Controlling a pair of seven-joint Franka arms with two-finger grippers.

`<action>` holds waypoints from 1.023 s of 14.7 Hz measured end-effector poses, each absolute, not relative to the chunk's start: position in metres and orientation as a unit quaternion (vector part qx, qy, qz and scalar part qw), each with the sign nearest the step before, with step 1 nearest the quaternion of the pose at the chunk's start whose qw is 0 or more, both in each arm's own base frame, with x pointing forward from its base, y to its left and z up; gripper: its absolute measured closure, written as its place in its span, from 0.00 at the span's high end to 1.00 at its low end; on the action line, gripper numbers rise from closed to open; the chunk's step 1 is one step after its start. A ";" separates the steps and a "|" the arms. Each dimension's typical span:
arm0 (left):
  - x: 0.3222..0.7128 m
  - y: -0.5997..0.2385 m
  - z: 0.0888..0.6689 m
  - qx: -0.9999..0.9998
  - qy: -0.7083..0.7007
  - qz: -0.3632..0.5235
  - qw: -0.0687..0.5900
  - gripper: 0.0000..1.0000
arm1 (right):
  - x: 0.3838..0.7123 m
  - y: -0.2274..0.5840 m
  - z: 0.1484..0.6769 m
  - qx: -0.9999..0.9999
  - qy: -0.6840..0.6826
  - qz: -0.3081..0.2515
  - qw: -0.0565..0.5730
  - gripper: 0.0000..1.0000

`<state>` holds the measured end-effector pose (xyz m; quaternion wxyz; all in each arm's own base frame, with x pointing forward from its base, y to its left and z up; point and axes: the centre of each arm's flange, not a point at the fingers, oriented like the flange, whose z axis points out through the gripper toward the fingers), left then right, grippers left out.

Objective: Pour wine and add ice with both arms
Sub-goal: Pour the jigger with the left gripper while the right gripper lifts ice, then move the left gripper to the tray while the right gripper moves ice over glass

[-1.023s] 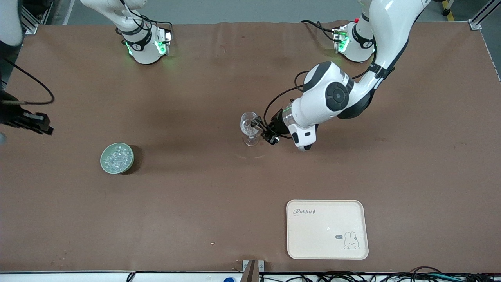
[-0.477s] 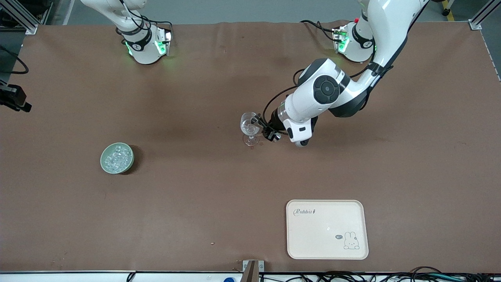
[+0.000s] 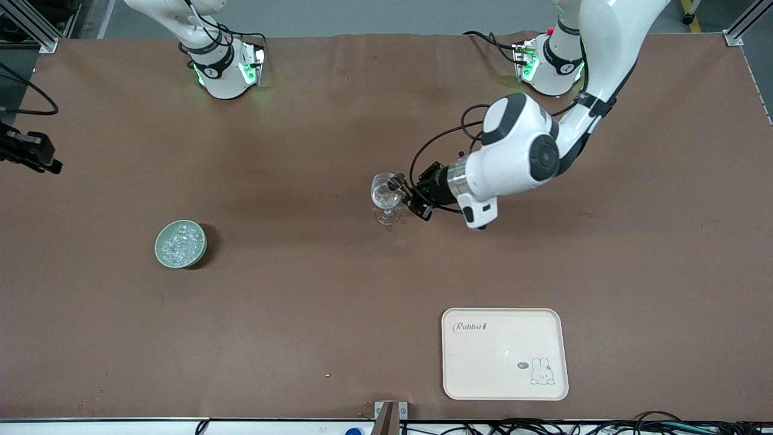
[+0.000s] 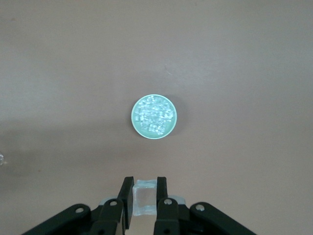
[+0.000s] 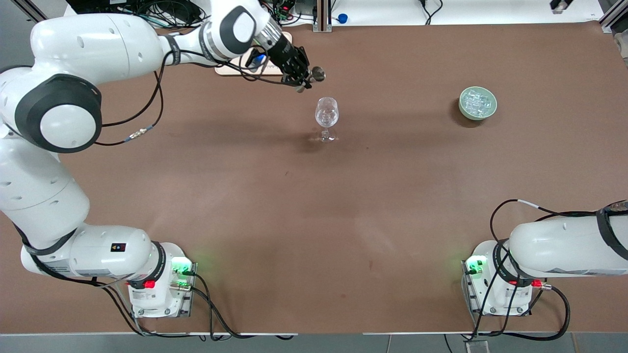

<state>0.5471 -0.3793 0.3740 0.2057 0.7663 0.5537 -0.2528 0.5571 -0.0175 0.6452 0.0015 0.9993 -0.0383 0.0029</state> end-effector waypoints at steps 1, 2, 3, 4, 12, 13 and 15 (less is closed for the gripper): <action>0.556 -0.366 0.375 0.754 0.561 -0.263 0.218 0.22 | 0.558 0.004 0.646 0.999 -0.044 0.005 0.001 0.22; 0.566 -0.350 0.377 0.735 0.575 -0.273 0.233 0.22 | 0.558 0.032 0.646 0.999 -0.053 0.010 -0.001 0.22; 0.579 -0.329 0.378 0.714 0.592 -0.279 0.250 0.22 | 0.557 0.066 0.646 0.998 -0.063 0.016 -0.003 0.22; 0.592 -0.306 0.379 0.695 0.607 -0.280 0.265 0.22 | 0.555 0.102 0.644 0.997 -0.078 0.017 -0.007 0.22; 0.674 -0.134 0.344 0.554 0.676 -0.266 0.406 0.22 | 0.530 0.354 0.536 0.979 -0.201 0.000 -0.039 0.22; 0.680 -0.121 0.325 0.535 0.686 -0.270 0.413 0.22 | 0.526 0.378 0.518 0.977 -0.207 -0.002 -0.041 0.22; 0.694 -0.103 0.289 0.500 0.704 -0.278 0.421 0.22 | 0.515 0.418 0.483 0.976 -0.213 -0.006 -0.040 0.22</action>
